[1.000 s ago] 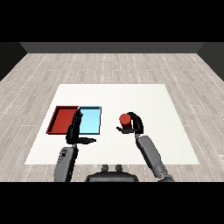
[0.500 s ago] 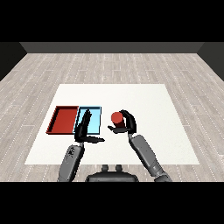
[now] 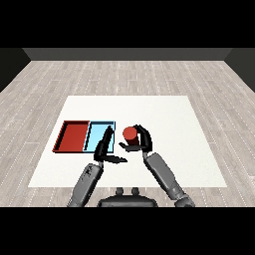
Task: Pick the red can and put it in the red box
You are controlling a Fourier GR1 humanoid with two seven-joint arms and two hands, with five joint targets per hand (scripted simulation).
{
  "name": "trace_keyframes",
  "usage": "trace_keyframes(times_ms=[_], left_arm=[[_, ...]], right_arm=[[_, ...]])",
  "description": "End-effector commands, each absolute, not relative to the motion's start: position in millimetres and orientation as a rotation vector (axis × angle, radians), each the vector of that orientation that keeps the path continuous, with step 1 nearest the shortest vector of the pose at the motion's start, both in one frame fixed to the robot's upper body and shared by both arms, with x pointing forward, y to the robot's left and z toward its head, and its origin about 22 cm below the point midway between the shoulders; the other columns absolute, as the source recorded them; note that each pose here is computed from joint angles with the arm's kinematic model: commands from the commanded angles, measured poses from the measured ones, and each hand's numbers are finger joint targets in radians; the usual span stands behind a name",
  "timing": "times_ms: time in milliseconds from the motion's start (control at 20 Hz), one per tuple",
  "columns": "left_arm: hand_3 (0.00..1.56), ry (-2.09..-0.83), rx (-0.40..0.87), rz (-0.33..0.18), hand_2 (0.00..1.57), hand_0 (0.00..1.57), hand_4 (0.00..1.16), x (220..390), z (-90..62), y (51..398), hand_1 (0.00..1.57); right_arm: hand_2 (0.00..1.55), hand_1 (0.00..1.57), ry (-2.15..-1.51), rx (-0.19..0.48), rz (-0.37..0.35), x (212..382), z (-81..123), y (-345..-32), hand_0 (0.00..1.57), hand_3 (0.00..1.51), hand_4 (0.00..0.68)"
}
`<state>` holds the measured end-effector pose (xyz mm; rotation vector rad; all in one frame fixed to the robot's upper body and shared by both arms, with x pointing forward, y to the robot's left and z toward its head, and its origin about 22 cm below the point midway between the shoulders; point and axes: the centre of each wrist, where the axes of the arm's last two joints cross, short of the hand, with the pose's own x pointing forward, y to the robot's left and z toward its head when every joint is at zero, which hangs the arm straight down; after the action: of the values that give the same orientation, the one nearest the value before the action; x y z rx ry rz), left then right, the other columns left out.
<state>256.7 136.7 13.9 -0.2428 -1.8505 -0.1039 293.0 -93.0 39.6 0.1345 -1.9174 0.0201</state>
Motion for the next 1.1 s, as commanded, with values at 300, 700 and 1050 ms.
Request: trace_keyframes(times_ms=[300,700,1050], left_arm=[[0.0,-1.769,-0.295,-0.119,0.0,0.0,0.0,261.2,-2.4,108,0.0],[0.0,-1.737,-0.28,-0.128,0.0,0.0,0.0,269.9,-28.1,99,0.0],[0.0,-1.732,-0.327,-0.09,0.0,0.0,0.0,276.2,-28.6,98,0.0]], right_arm=[[1.45,1.46,-1.932,0.136,0.032,304.9,46,-66,1.46,1.38,0.634],[1.43,1.44,-1.902,0.156,0.064,301.9,33,-75,1.44,1.38,0.637],[1.43,1.45,-1.92,0.22,0.039,306.9,49,-70,1.45,1.37,0.625]])
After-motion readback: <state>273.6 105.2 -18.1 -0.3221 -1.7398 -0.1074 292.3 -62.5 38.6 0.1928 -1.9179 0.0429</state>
